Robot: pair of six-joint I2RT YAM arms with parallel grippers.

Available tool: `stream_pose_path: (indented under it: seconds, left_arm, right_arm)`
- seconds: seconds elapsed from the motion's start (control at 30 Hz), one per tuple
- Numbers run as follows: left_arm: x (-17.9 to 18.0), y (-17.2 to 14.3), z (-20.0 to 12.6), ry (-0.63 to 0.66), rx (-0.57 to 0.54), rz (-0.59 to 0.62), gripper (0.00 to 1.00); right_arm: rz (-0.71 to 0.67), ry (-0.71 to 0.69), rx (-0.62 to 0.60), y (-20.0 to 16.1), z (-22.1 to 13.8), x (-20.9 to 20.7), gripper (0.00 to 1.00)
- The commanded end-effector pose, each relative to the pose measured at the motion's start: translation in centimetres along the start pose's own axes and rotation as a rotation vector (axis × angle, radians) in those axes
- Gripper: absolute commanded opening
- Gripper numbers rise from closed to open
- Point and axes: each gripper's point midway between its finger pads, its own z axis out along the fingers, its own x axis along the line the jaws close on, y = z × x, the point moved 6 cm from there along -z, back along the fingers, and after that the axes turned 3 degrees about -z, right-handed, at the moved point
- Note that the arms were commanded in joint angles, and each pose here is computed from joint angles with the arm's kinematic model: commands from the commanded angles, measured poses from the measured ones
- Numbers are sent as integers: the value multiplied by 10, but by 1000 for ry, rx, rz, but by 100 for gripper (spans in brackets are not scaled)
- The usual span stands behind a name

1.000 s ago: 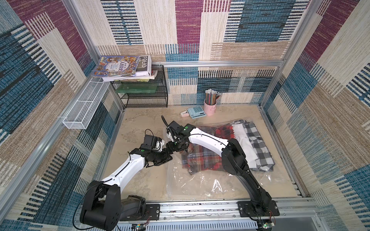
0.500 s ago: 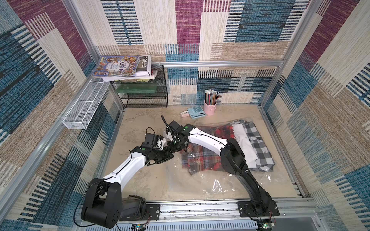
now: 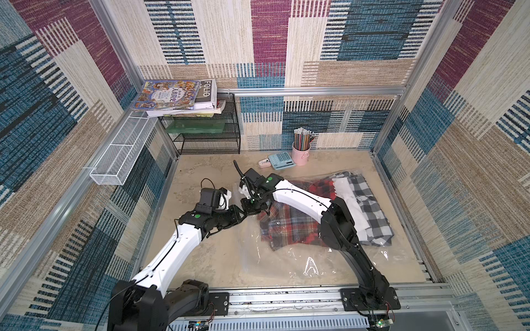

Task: Take the shirt out of the vacuum bag
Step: Open the vacuum bag at the center of the board.

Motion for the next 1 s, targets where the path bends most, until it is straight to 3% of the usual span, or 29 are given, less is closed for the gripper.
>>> stream_pose_path:
  seconds: [0.0,0.13,0.33,0.63,0.97]
  left_arm:
    - [0,-3,-21,44,-59,-63,36]
    - [8,-4,-41,119,-137,-156,34]
    - [16,-1,-38,142,-167,-234,22]
    - [-12,18,-2,-99,-48,-188,25]
    - [3,4,47,-173,131,-219,34]
  right_arm:
    - [24,-17,-32,5,-10,-2,0]
    - [39,-38,-69,11,-26,-6,0]
    - [71,-61,-177,23,-66,-3,0]
    - [78,-41,-268,24,-109,15,0]
    - [78,-30,-305,24,-126,23,0]
